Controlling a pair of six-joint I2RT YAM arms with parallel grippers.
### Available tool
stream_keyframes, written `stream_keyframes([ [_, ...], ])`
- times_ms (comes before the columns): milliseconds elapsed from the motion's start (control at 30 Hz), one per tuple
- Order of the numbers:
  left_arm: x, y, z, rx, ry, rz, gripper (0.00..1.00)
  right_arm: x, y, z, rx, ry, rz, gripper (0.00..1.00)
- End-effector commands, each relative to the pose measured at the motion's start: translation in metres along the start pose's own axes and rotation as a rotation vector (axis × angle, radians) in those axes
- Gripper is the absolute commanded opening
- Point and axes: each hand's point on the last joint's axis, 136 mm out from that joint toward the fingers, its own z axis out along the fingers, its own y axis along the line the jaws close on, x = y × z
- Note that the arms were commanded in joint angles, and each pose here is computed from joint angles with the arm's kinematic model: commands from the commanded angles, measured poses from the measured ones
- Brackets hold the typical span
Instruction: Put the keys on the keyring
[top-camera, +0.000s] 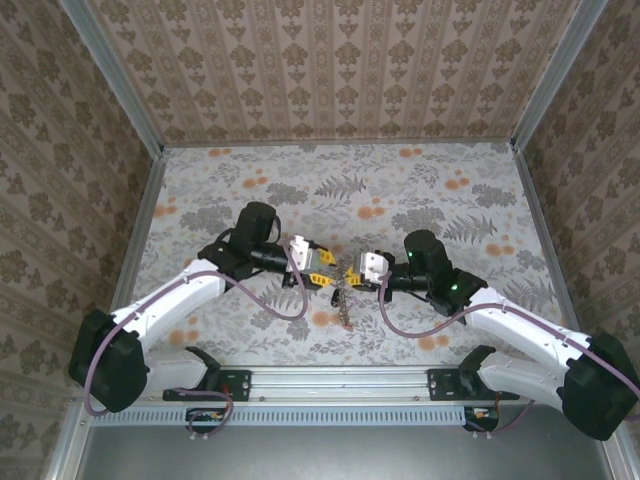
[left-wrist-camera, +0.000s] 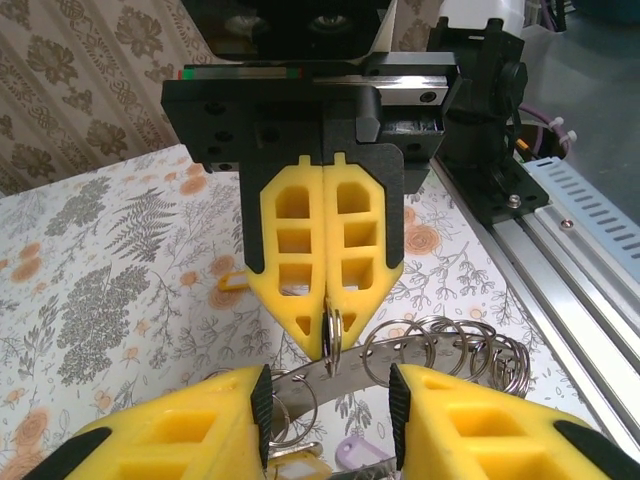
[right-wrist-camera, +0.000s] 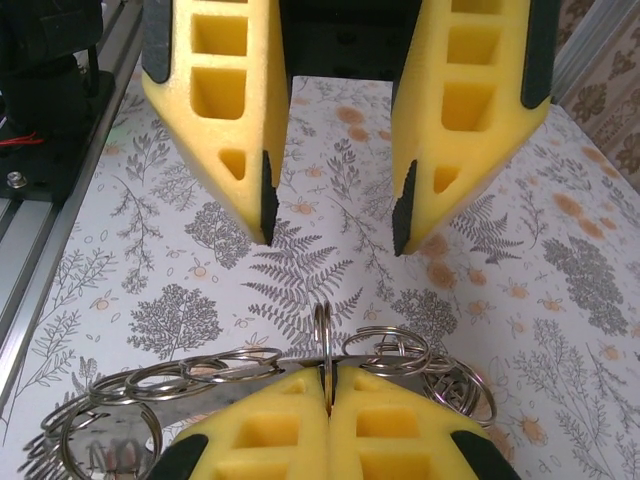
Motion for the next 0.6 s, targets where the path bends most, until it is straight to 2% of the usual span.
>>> stream_keyframes([
  [0, -0.001, -0.009, 0.001, 0.027, 0.000, 0.002, 0.38, -0.013, -0.005, -0.004, 0.037, -0.054, -0.046, 0.00],
  [300, 0.007, -0.003, 0.021, -0.010, 0.042, 0.009, 0.34, -0.011, -0.007, -0.002, 0.039, -0.050, 0.008, 0.00],
  [533, 0.010, 0.003, 0.023, -0.039, 0.059, 0.011, 0.25, -0.012, -0.006, -0.002, 0.026, -0.059, 0.020, 0.00],
  [567, 0.010, 0.004, 0.022, -0.045, 0.063, 0.010, 0.21, -0.012, -0.007, -0.002, 0.027, -0.060, 0.025, 0.00],
])
